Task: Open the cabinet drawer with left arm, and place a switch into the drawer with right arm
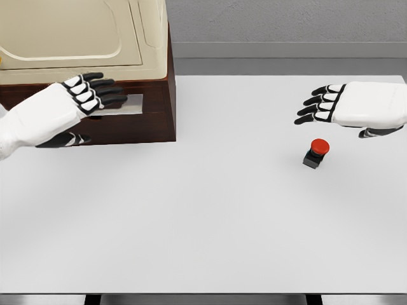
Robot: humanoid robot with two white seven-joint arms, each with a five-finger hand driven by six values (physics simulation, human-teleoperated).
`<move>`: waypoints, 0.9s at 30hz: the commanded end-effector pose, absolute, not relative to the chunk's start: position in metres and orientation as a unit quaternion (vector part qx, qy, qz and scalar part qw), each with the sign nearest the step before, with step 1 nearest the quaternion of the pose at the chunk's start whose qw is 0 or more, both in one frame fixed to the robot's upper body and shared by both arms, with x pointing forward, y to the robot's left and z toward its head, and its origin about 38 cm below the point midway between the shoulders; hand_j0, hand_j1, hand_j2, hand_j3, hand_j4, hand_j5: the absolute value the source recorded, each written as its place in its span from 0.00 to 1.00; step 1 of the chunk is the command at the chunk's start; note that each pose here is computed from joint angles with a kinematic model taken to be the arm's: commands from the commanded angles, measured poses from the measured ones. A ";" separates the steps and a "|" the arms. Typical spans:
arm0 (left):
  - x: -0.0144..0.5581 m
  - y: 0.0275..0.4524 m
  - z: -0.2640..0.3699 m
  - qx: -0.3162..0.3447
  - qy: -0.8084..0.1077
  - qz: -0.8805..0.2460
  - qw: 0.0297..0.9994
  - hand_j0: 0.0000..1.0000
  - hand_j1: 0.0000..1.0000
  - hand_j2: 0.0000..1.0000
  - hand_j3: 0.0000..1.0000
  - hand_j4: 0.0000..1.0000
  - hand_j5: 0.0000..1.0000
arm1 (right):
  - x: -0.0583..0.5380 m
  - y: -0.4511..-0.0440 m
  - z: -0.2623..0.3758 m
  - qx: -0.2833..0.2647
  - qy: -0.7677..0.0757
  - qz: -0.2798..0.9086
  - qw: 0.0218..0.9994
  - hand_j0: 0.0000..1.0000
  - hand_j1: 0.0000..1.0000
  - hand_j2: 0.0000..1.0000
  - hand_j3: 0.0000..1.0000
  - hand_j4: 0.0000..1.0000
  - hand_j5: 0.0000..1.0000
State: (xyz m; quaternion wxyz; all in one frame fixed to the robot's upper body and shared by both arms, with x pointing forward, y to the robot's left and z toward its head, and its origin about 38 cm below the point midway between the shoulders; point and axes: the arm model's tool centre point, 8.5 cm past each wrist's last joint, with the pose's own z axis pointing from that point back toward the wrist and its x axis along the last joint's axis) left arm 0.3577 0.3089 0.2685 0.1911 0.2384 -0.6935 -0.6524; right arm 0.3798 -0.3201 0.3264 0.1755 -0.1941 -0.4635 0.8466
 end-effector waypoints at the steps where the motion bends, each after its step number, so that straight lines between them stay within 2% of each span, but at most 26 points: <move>1: 0.355 0.299 0.254 0.210 -0.694 -0.659 0.199 1.00 1.00 1.00 1.00 1.00 1.00 | 0.380 -0.320 0.327 -0.195 -0.465 0.846 0.177 1.00 1.00 1.00 1.00 1.00 1.00; 9: 0.355 0.298 0.251 0.206 -0.694 -0.661 0.200 1.00 1.00 1.00 1.00 1.00 1.00 | 0.379 -0.322 0.329 -0.196 -0.464 0.845 0.178 1.00 1.00 1.00 1.00 1.00 1.00; 11: 0.353 0.292 0.244 0.184 -0.698 -0.660 0.207 1.00 1.00 1.00 1.00 1.00 1.00 | 0.377 -0.328 0.327 -0.200 -0.471 0.840 0.182 1.00 1.00 1.00 1.00 1.00 1.00; 12: 0.353 0.291 0.245 0.182 -0.700 -0.659 0.207 1.00 1.00 1.00 1.00 1.00 1.00 | 0.376 -0.328 0.316 -0.189 -0.457 0.849 0.186 1.00 1.00 1.00 1.00 1.00 1.00; 14: 0.356 0.294 0.264 0.167 -0.724 -0.634 0.214 1.00 1.00 1.00 1.00 1.00 1.00 | 0.379 -0.334 0.307 -0.219 -0.411 0.868 0.171 1.00 1.00 1.00 1.00 1.00 1.00; 19: 0.354 0.309 0.278 0.145 -0.737 -0.616 0.236 1.00 1.00 1.00 1.00 1.00 1.00 | 0.379 -0.337 0.317 -0.228 -0.418 0.863 0.171 1.00 1.00 1.00 1.00 1.00 1.00; 20: 0.354 0.311 0.282 0.130 -0.742 -0.610 0.245 1.00 1.00 1.00 1.00 1.00 1.00 | 0.376 -0.333 0.317 -0.200 -0.440 0.855 0.185 1.00 1.00 1.00 1.00 1.00 1.00; 22: 0.355 0.303 0.280 0.113 -0.738 -0.619 0.242 1.00 1.00 1.00 1.00 1.00 1.00 | 0.376 -0.335 0.320 -0.198 -0.430 0.861 0.188 1.00 1.00 1.00 1.00 1.00 1.00; 27: 0.356 0.302 0.270 0.086 -0.733 -0.621 0.264 1.00 1.00 1.00 1.00 1.00 1.00 | 0.382 -0.321 0.339 -0.214 -0.449 0.851 0.164 1.00 1.00 1.00 1.00 1.00 1.00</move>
